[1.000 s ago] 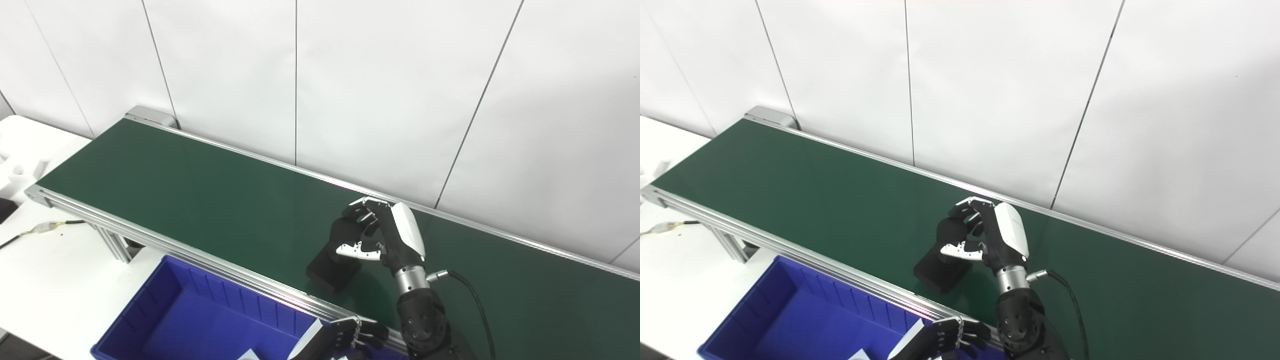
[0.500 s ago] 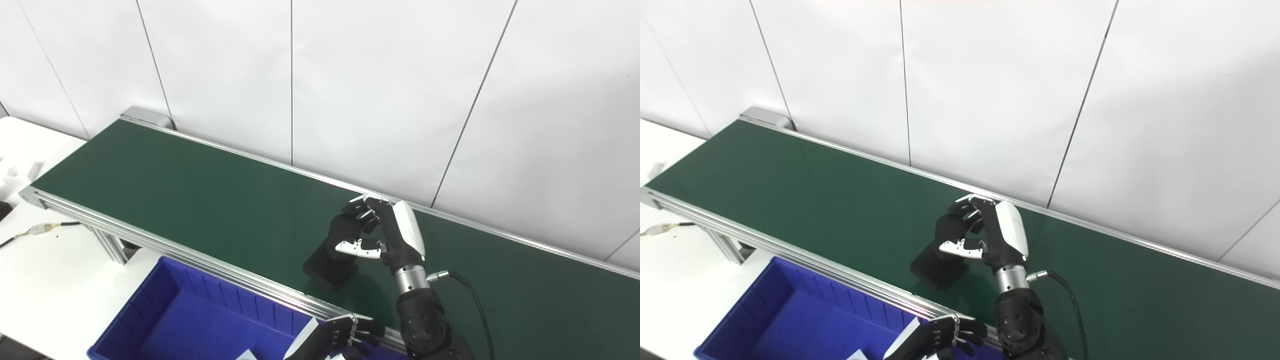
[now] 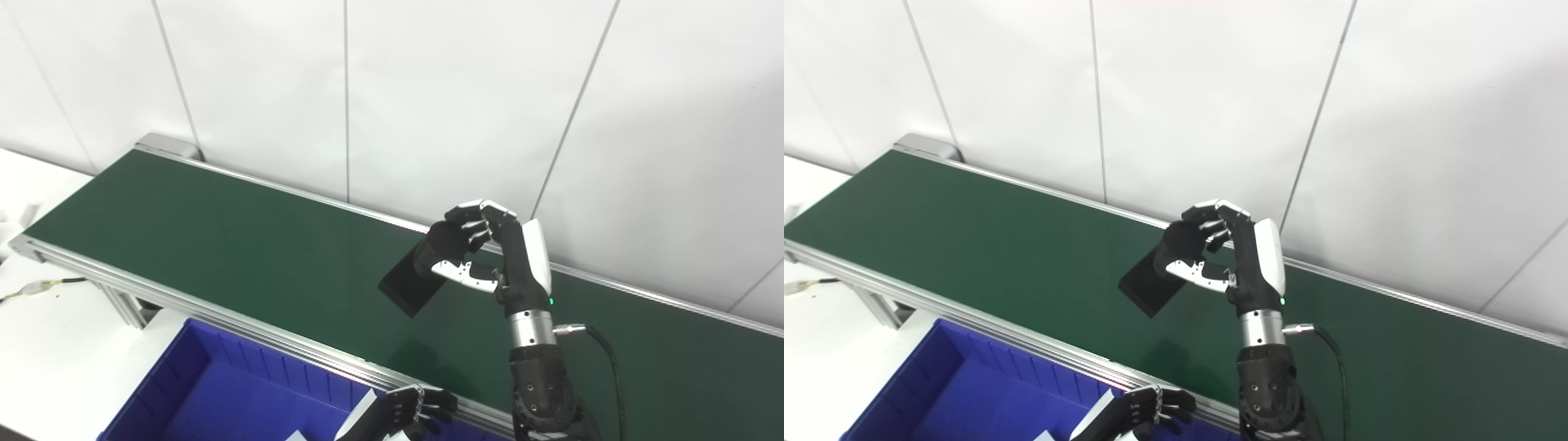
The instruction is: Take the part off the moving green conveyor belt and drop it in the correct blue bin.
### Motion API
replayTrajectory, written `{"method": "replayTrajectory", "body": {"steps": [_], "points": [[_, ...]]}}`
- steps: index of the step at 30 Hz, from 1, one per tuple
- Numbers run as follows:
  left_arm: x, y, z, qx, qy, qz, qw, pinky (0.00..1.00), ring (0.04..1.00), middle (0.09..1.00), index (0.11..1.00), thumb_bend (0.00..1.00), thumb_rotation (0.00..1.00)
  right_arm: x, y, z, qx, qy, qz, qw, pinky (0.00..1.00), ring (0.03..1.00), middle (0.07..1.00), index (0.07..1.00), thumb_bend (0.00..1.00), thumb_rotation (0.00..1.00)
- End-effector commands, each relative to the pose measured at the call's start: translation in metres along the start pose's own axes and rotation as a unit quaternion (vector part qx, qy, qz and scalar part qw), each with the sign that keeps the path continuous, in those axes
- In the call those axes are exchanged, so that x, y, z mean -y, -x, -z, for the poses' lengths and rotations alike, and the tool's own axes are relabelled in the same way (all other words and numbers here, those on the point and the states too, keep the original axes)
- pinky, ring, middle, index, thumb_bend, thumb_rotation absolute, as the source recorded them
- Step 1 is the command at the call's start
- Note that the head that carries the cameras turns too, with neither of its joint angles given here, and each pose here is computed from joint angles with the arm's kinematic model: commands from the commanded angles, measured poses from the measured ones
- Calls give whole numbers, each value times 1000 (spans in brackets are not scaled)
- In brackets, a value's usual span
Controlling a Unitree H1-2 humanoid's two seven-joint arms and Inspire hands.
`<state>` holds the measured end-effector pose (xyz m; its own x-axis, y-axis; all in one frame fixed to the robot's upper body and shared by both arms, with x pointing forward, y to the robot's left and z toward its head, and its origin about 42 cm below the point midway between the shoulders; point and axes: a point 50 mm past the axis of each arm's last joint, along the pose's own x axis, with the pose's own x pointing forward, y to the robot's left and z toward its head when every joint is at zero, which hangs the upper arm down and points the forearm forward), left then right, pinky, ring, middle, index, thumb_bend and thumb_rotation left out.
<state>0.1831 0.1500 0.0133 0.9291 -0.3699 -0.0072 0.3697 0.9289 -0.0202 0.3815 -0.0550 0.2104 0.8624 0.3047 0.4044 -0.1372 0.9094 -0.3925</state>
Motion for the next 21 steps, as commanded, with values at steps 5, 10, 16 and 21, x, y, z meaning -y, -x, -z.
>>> {"method": "replayTrajectory", "body": {"steps": [5, 10, 16, 21], "points": [[-8, -4, -10, 36, -1, 0, 999, 620, 692, 731, 716, 736, 837, 33, -4, -31, 37, -3, 35, 999, 337, 464, 528, 521, 496, 0], [-13, -2, -10, 38, 0, 2, 999, 622, 687, 728, 717, 721, 829, 57, 8, -40, 43, -22, 57, 997, 338, 463, 514, 523, 497, 0], [-20, 1, -10, 35, -4, 2, 999, 619, 688, 733, 726, 725, 836, 82, 22, -51, 50, -14, 78, 996, 340, 461, 513, 522, 498, 0], [-26, 5, -12, 36, -5, 1, 999, 630, 694, 737, 726, 726, 835, 101, 38, -60, 49, 8, 97, 994, 364, 456, 502, 518, 500, 0]]}}
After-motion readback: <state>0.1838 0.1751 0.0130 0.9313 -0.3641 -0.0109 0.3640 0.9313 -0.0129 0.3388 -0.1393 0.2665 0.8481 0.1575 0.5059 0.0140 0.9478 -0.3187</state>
